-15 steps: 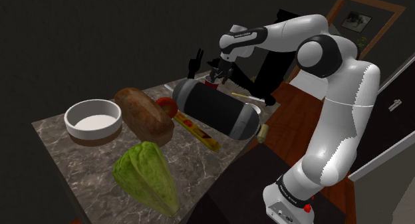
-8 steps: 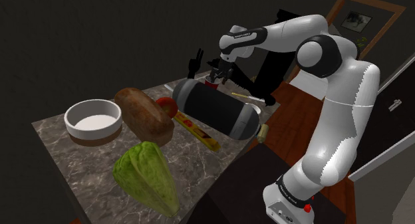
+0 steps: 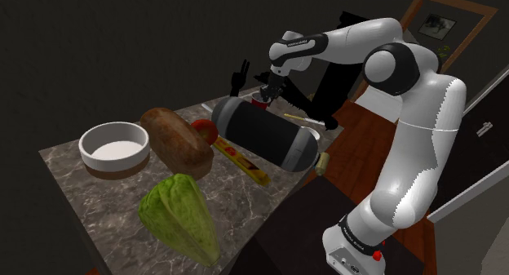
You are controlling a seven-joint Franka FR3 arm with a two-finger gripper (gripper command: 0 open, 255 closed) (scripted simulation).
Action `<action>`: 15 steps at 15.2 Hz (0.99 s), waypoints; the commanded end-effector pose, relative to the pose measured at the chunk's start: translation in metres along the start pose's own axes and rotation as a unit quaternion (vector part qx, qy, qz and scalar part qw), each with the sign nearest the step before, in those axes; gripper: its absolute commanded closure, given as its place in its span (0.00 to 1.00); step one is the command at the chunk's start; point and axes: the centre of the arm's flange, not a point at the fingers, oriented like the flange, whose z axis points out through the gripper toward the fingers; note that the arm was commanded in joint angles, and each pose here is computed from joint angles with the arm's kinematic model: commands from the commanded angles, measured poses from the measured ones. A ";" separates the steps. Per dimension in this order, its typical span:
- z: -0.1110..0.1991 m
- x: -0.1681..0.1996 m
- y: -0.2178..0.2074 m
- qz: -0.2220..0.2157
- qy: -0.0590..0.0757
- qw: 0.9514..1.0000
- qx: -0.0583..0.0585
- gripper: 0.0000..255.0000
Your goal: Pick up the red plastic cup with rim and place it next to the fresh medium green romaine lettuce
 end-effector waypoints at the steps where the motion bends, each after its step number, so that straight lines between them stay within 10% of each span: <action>1: 0.001 0.000 0.000 0.000 -0.001 1.000 0.000 1.00; 15: -0.067 -0.001 -0.005 0.000 -0.001 1.000 0.000 1.00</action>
